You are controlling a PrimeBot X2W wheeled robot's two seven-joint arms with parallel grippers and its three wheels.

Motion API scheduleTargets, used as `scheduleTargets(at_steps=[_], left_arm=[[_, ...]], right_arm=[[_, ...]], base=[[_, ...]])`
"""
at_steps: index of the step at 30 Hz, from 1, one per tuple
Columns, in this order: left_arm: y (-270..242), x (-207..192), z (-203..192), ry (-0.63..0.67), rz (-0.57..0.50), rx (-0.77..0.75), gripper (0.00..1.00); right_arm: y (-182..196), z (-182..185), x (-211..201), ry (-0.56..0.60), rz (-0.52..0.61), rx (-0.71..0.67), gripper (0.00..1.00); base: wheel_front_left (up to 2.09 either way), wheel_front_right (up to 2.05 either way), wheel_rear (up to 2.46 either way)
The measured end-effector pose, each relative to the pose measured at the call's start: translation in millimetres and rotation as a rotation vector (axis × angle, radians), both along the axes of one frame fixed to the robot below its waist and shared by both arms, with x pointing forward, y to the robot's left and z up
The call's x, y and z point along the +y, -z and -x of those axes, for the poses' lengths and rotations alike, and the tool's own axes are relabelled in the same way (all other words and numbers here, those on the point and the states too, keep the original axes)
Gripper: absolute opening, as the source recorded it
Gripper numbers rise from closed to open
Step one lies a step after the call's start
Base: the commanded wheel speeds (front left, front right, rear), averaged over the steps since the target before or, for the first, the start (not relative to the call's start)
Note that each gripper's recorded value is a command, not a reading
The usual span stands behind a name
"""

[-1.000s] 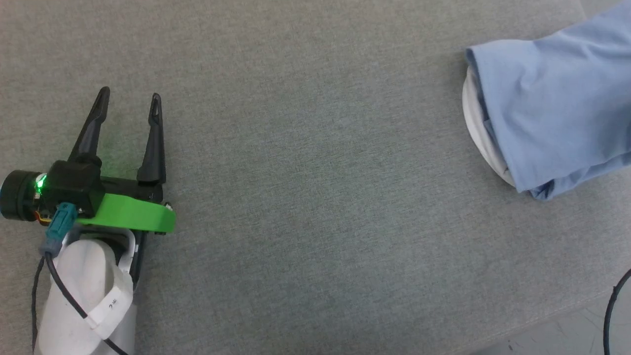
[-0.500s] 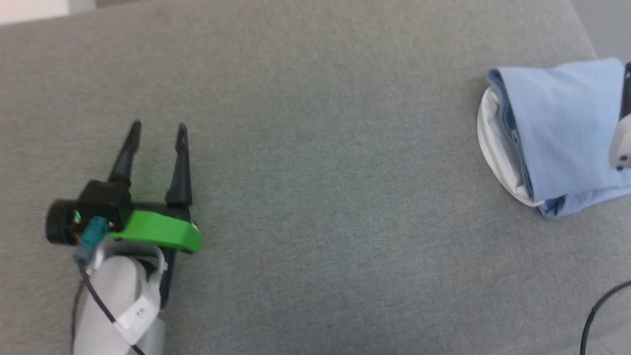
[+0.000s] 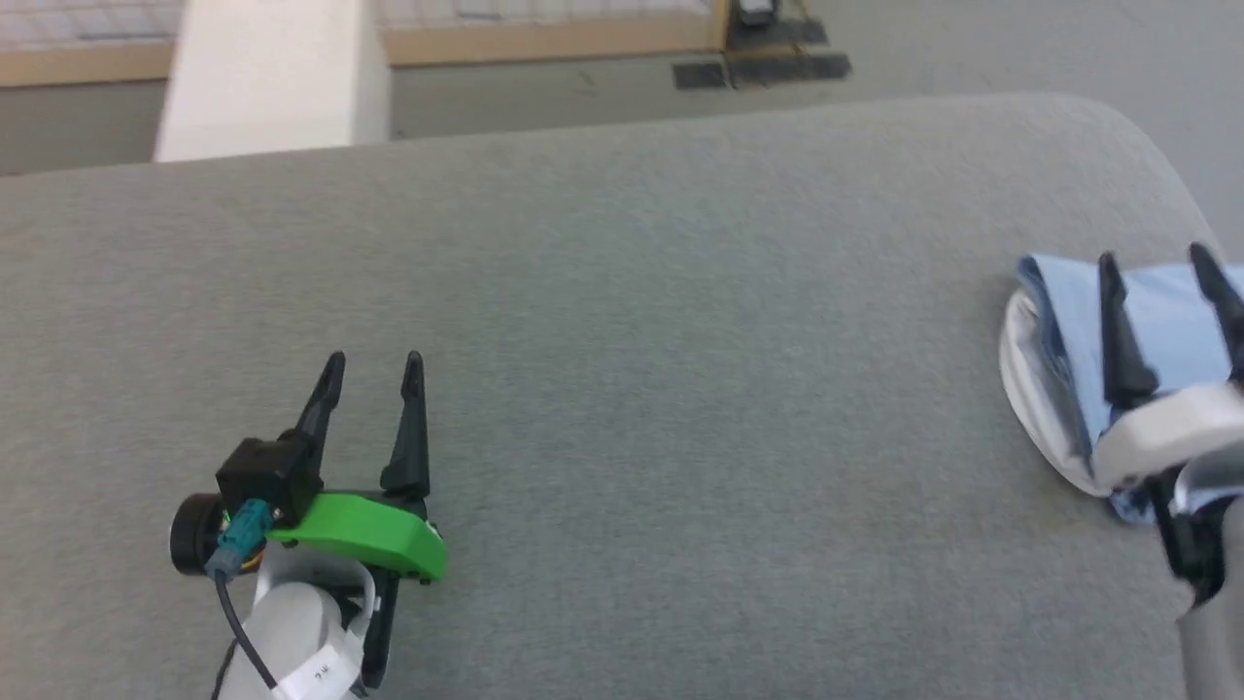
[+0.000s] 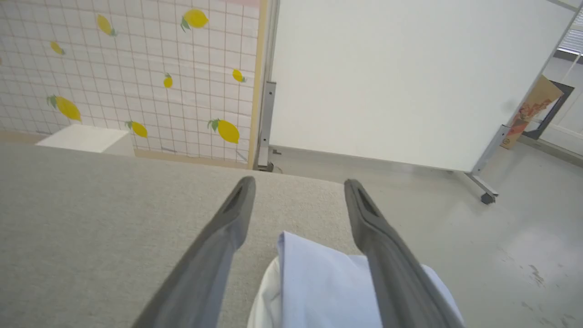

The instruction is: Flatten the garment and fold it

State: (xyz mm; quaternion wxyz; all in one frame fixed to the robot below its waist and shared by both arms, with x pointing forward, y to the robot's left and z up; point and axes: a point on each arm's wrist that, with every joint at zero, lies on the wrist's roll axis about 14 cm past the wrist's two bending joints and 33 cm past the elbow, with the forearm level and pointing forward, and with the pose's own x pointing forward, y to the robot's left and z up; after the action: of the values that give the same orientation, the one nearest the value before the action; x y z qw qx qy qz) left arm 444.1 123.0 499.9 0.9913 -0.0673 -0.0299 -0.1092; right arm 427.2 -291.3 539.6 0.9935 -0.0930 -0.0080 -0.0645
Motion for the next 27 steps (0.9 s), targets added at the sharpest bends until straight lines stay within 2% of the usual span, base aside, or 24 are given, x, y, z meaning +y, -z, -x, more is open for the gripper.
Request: scheduleTargets(at_steps=[6, 12, 19, 27], left_arm=[[-11.4, 23.8, 24.5, -0.071, 0.005, -0.016, 1.00], [-19.7, 42.0, 44.5, -0.123, 0.007, -0.034, 1.00], [-24.2, 50.3, 57.9, -0.149, 0.014, -0.045, 1.00], [-21.4, 47.9, 58.8, -0.145, 0.026, -0.035, 1.00]], right_arm=[[-5.9, 15.6, 59.3, -0.114, -0.113, -0.058, 1.00], [2.8, 32.2, 94.5, -0.179, -0.196, -0.061, 1.00], [8.9, 44.5, 115.0, -0.222, -0.222, -0.058, 1.00], [12.6, 50.7, 117.6, -0.226, -0.265, -0.057, 1.00]], base=[[0.00, 0.00, 0.00], [0.00, 0.00, 0.00], [0.00, 0.00, 0.00], [0.00, 0.00, 0.00]])
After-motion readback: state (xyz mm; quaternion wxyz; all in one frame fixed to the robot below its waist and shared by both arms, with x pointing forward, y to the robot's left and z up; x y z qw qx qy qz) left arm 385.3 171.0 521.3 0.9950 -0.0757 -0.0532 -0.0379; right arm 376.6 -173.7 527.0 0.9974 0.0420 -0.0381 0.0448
